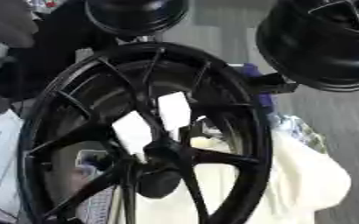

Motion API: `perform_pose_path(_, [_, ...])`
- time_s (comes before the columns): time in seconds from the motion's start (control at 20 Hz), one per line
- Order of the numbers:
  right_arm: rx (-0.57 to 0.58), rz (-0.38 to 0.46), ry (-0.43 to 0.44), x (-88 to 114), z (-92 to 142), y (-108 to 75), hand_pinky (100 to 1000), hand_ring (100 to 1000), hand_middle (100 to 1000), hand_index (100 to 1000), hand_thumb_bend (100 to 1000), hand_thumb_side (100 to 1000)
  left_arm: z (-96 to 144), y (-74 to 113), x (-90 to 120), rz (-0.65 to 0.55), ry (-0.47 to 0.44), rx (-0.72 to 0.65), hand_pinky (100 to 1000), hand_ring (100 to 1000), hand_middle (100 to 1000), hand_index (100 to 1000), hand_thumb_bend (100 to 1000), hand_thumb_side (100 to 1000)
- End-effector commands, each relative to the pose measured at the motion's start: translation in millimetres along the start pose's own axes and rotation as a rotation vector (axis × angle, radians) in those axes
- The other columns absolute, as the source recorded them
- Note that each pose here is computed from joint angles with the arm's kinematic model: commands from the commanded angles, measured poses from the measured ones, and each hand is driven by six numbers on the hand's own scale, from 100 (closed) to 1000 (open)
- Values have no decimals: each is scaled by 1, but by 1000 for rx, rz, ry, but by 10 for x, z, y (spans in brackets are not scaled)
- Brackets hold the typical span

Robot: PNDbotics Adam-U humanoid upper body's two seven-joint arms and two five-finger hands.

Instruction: Pull the pin out of the wheel hub.

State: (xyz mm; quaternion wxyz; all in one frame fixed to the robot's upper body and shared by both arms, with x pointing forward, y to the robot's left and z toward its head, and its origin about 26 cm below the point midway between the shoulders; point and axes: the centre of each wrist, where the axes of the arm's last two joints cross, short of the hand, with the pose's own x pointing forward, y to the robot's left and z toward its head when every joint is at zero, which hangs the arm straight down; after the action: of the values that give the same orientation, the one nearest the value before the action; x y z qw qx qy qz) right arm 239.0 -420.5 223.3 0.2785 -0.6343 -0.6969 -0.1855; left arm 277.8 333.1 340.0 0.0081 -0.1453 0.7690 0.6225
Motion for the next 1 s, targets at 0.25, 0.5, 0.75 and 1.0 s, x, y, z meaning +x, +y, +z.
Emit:
perform_pose_path(0.25, [-65, 41, -14, 79, -85, -17, 445, 618, 642, 804, 382, 273, -139, 107, 22, -33, -78, -122, 806, 767, 691, 852, 294, 318])
perform_pose_path(0.5, [-58, 32, -16, 95, -83, -4, 443, 618, 642, 804, 378, 275, -264, 40, 22, 4, -116, -267, 817, 781, 706, 875, 320, 350])
perform_pose_path(0.75, [-52, 14, -16, 112, -82, 10, 441, 616, 641, 804, 375, 277, -419, -2, 26, 61, -100, -383, 826, 792, 711, 877, 371, 364])
perform_pose_path(1.0, [-48, 10, -17, 117, -81, 15, 441, 616, 641, 805, 373, 278, -639, -45, 38, 101, -81, -474, 835, 803, 724, 878, 403, 369])
